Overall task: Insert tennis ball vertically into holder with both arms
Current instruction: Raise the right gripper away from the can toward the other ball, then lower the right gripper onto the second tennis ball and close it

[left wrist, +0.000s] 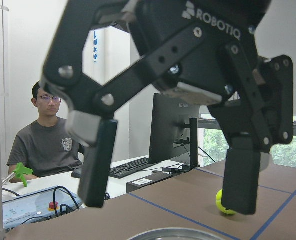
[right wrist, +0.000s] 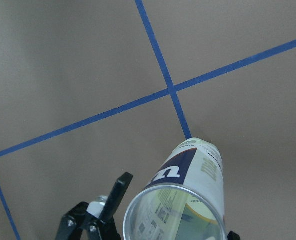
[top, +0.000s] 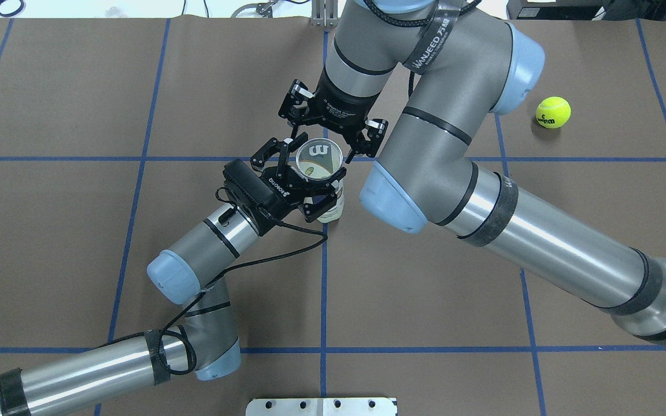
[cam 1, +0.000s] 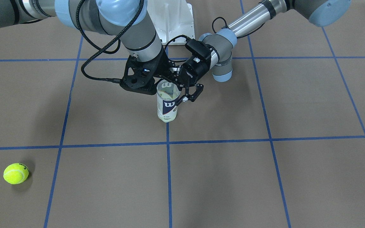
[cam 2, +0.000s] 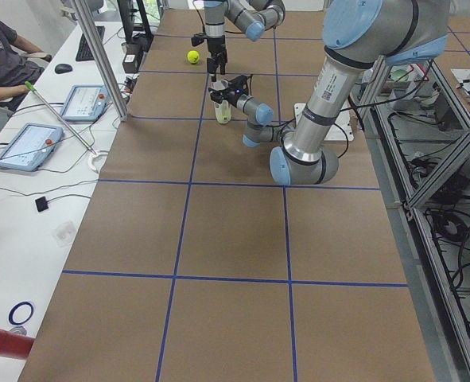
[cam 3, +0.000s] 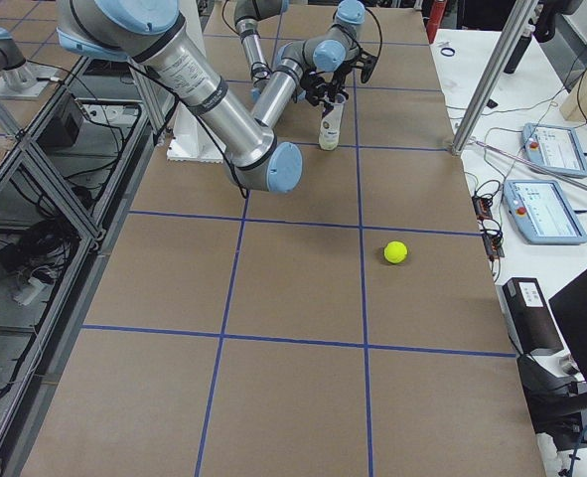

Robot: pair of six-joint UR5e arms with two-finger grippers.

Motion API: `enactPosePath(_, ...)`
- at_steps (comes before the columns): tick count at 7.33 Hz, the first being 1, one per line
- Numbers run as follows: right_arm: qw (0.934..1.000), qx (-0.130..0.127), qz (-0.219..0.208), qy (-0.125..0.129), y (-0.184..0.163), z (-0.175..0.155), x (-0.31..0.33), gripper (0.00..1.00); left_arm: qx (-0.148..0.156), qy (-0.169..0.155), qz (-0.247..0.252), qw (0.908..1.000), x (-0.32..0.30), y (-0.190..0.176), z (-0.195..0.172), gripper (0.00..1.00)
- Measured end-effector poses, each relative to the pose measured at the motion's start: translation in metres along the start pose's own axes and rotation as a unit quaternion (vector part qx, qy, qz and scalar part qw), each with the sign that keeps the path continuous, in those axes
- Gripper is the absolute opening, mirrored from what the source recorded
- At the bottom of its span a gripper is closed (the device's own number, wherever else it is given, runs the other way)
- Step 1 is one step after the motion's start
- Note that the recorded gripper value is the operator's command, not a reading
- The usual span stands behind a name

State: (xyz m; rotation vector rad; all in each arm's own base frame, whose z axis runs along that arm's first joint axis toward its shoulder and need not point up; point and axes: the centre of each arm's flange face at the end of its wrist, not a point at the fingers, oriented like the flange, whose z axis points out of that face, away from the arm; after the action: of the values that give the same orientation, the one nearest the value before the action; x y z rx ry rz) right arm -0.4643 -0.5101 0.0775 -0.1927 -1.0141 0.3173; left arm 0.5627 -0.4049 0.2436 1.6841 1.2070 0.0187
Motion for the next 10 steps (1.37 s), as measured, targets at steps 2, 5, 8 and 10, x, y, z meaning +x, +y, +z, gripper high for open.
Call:
enactPosePath(2,0.9999,0.007,0.005,-0.009,-0.014,-0.020,0.023,0.99,0.000,0.000,0.000,1.0000,0.000,0.000,0.000,0.97)
enactPosePath(5,0.9988,0.044,0.021,0.001,-0.082,-0.052,0.104,0.99,0.000,0.000,0.000,1.0000,0.000,0.000,0.000,0.92)
enactPosePath(8,0.9937,0.086,-0.015,0.070,-0.191,-0.062,0.224,0.99,0.002,0.000,0.000,1.0000,-0.001,-0.002,0.000,0.92)
enactPosePath(10,0.9842,0.108,-0.009,0.140,-0.248,-0.026,0.294,0.99,0.003,0.000,0.000,1.0000,-0.001,-0.002,0.000,0.92)
